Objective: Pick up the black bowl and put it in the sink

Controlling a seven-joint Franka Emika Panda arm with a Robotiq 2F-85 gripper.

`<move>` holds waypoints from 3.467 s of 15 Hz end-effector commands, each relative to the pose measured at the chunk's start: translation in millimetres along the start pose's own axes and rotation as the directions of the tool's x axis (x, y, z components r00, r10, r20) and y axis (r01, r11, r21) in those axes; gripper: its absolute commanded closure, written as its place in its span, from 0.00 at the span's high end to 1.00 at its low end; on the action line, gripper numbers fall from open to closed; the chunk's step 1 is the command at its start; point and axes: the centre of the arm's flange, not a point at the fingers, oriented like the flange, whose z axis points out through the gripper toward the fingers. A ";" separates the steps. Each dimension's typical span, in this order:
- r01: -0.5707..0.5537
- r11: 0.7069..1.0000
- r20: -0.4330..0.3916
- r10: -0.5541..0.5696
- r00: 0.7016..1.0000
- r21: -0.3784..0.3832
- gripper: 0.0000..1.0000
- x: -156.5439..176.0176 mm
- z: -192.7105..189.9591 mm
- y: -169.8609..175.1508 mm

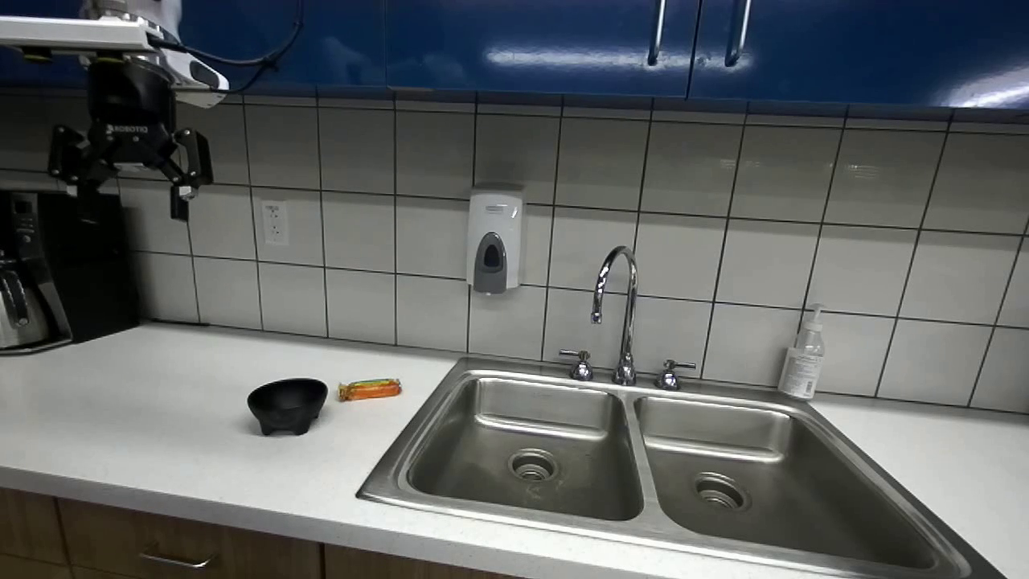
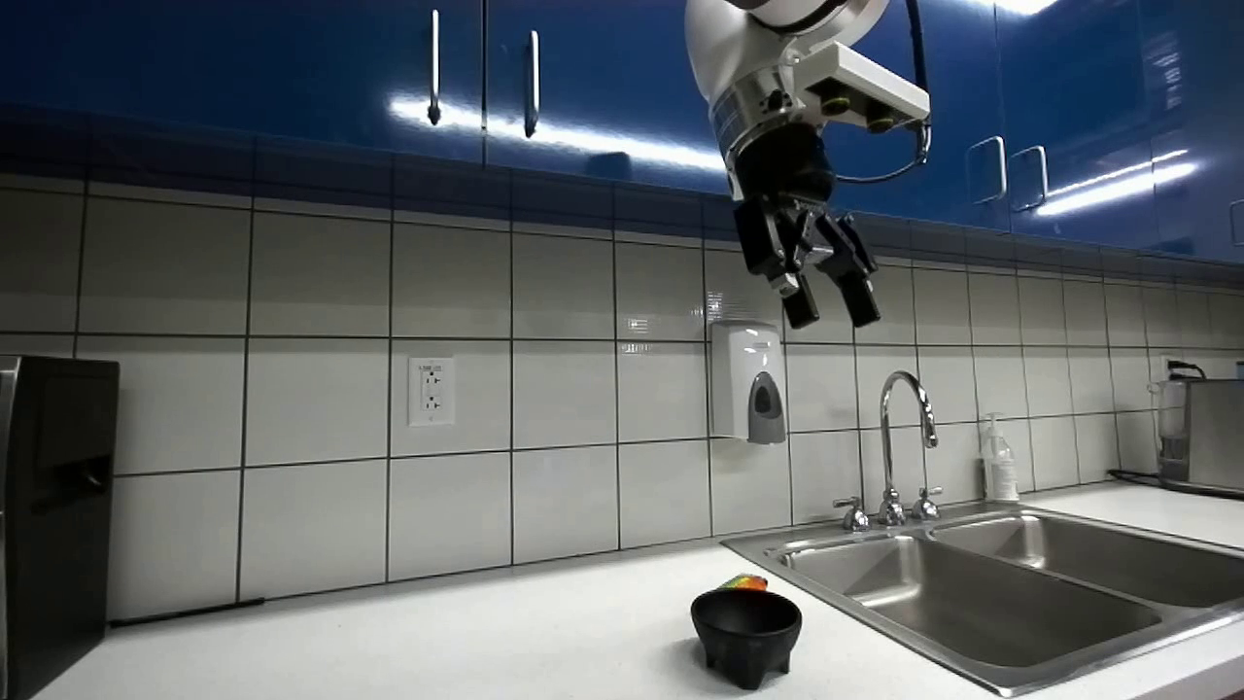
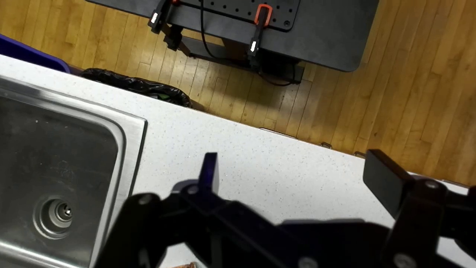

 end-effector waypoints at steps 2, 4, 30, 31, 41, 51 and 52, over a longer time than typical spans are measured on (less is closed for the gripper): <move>0.066 0.998 -0.029 -0.066 0.997 -0.013 1.00 -10.8 29.9 -21.7; 0.078 0.997 -0.037 -0.078 0.996 -0.016 1.00 -10.7 42.4 -26.9; 0.150 0.980 -0.112 -0.165 0.980 -0.131 1.00 103.4 199.0 -30.7; 0.152 0.979 -0.105 -0.167 0.980 -0.135 1.00 109.8 201.8 -29.0; 0.120 0.986 -0.044 -0.126 0.991 -0.111 1.00 191.6 226.9 -3.7; 0.093 0.992 0.000 -0.093 0.996 -0.081 1.00 250.0 248.8 8.7; 0.090 0.993 0.004 -0.090 0.996 -0.075 0.75 252.4 249.9 9.1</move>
